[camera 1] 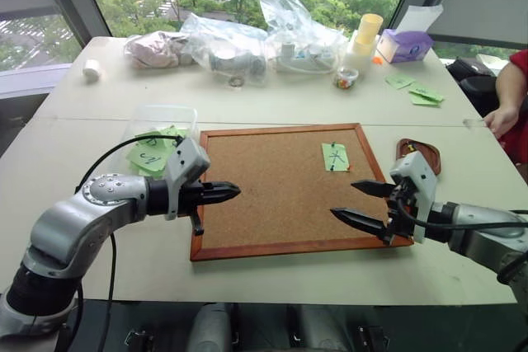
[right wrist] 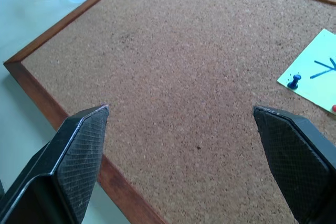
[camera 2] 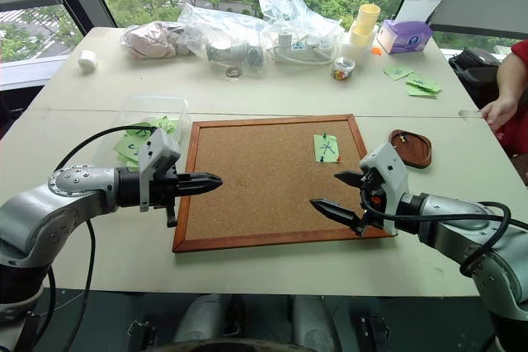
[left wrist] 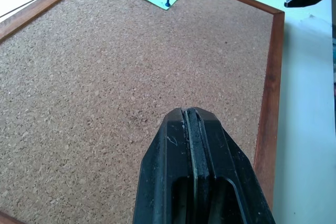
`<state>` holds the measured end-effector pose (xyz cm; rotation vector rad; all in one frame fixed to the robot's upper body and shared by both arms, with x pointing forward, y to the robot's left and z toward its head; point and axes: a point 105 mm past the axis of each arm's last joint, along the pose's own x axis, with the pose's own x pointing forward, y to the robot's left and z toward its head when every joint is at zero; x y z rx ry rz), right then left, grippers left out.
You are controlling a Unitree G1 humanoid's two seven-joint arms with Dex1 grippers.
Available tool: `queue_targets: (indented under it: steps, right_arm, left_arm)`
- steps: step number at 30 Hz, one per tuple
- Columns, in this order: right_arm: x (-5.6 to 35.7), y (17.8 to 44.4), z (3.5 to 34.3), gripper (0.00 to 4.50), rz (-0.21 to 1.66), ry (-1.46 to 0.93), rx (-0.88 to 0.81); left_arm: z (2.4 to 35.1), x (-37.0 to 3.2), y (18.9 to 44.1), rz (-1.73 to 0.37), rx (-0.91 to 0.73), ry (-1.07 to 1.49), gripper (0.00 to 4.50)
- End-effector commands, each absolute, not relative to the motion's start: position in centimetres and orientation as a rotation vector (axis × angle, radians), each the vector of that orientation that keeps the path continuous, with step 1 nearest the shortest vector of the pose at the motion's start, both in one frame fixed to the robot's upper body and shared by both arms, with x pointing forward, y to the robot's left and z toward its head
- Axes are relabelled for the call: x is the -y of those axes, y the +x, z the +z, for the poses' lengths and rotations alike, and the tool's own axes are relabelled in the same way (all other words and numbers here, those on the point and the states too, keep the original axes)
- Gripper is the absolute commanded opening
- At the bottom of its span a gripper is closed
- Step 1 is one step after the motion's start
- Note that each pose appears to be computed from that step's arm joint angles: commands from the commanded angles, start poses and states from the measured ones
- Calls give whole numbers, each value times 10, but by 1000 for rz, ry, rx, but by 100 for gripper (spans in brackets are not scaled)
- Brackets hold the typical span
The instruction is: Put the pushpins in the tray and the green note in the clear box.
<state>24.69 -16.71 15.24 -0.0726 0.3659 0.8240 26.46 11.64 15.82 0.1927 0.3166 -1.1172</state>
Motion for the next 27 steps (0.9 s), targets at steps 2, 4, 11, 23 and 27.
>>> queue_targets:
  steps: [2, 4, 11, 23, 27]
  right_arm:
    - [175, 259, 158, 450, 749, -85, -333]
    - [180, 266, 160, 450, 703, -92, -314]
    - [182, 273, 170, 450, 690, -96, -258]
    - [188, 354, 165, 450, 519, -160, -171]
    - [188, 370, 159, 450, 514, -164, -175]
  left_arm:
    - [179, -110, 270, -1122, -229, 216, 5]
    - [186, -109, 274, -1119, -200, 245, 5]
    - [206, -86, 284, -1174, -121, 279, 5]
    - [107, -86, 308, -1164, -449, 450, 5]
    - [97, -88, 309, -1162, -472, 462, 5]
